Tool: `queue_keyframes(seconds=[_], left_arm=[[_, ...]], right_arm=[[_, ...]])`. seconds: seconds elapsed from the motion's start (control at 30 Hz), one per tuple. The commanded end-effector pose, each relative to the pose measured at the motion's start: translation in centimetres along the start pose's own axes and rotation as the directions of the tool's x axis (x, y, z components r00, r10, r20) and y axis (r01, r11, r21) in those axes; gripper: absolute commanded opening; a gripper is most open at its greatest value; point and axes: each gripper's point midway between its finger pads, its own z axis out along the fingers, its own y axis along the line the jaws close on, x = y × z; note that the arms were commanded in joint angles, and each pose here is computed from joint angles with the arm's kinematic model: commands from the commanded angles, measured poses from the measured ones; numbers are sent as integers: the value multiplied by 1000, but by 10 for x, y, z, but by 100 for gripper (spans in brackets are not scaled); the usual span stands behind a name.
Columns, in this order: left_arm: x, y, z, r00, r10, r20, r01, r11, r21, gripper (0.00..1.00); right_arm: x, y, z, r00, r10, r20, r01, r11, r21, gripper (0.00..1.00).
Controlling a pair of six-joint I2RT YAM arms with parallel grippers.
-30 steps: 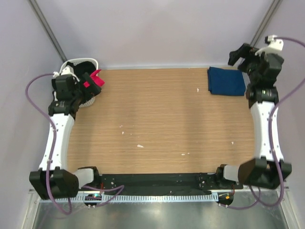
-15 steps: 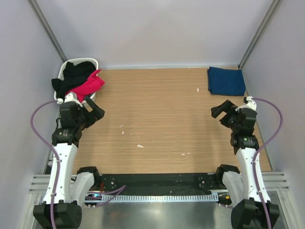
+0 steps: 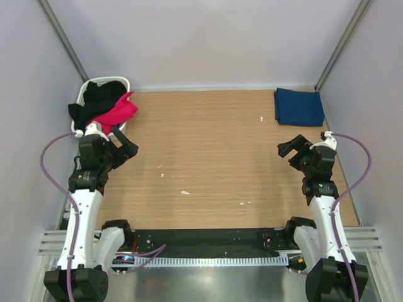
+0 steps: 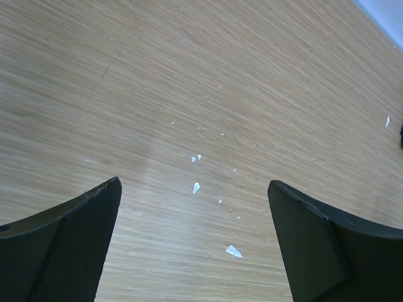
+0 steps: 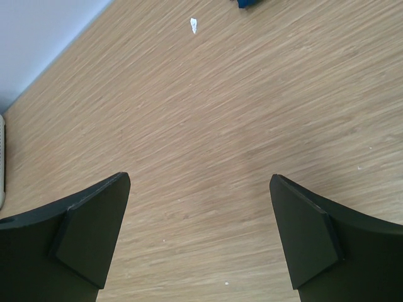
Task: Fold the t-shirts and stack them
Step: Reset both grippers
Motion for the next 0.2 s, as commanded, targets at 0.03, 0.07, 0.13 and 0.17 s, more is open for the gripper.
queue_keyframes(seconds=[0.03,0.07,0.13,0.17], left_arm=[[-12,-3,-2,998,14,53,-14,1000,12,100],[-13,-3,-4,998,15,65,-16,1000,11,100],[-16,-5,-8,997,20,81,-22,1000,22,100],[-17,-7,-10,996,21,89,-23,999,28,100]], right_arm=[[-18,9,10,998,-3,67,6,999,-37,100],[-16,8,12,998,-1,58,3,1000,-29,100],[-25,13,14,997,-13,80,17,999,-47,99],[-32,17,14,996,-26,90,31,998,-52,100]])
